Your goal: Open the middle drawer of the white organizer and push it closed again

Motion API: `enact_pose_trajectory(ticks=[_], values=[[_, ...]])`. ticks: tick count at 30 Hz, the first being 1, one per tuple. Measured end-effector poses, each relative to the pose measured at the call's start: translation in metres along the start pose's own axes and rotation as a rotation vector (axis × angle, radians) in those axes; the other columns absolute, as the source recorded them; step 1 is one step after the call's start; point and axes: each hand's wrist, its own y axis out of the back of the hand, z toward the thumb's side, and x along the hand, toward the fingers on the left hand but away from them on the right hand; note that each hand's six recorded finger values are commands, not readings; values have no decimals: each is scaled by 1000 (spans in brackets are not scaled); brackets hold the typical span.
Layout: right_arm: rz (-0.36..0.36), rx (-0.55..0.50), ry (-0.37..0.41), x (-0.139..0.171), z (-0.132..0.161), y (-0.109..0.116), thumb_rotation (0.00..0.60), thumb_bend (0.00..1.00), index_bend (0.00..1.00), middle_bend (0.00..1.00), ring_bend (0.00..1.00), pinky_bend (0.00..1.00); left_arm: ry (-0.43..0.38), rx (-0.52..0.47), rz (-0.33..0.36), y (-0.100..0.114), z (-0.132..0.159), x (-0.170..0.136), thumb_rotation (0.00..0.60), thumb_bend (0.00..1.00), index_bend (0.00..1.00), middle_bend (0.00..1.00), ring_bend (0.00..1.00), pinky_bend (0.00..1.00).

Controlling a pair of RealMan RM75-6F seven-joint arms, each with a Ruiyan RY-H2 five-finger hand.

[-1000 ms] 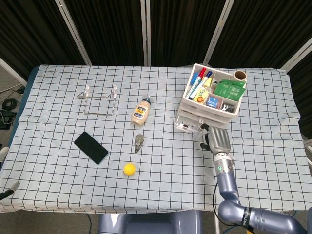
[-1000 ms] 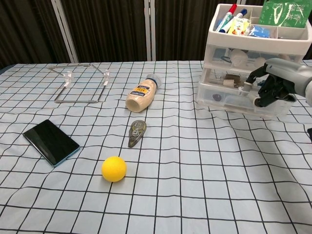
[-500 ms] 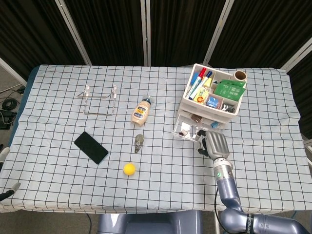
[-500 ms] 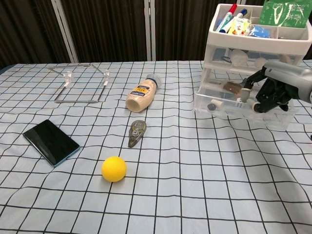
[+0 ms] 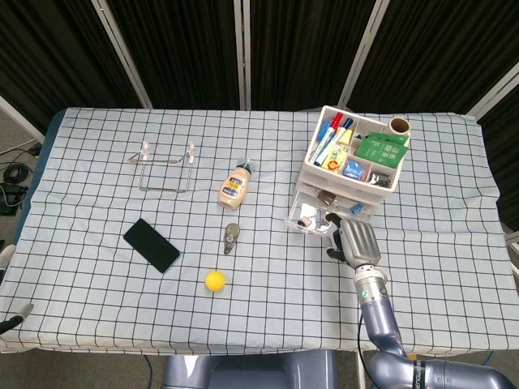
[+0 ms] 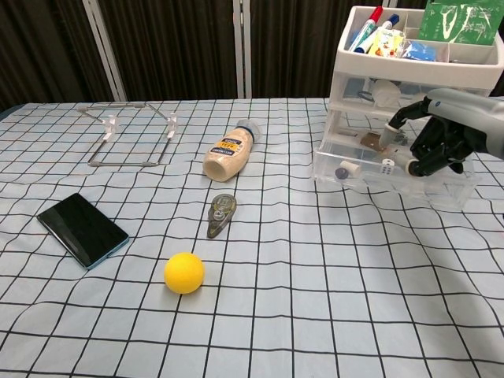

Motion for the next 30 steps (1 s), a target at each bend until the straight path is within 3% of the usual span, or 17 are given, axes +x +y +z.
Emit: enact_pose_trajectory(ticks=[15,20,25,30], values=[[25,14,-5,4,0,3,600,377,348,903,896,752,5,-3,1,1,-1,-1,600,95,0,0,0,0],[1,0,30,5,8,10,600,109,337,911,901,752,8,-3,-3,1,-2,0,600,96,0,0,0,0],[-47,15,103,10,26,25,600,69,384,990,969,753,13,-2,-4,0,-3,1,600,100,0,0,0,0],[-47,90,130,7,36,35,600,69,441,1000,1000,755,17,-4,10,3,-4,2,600,100,0,0,0,0]])
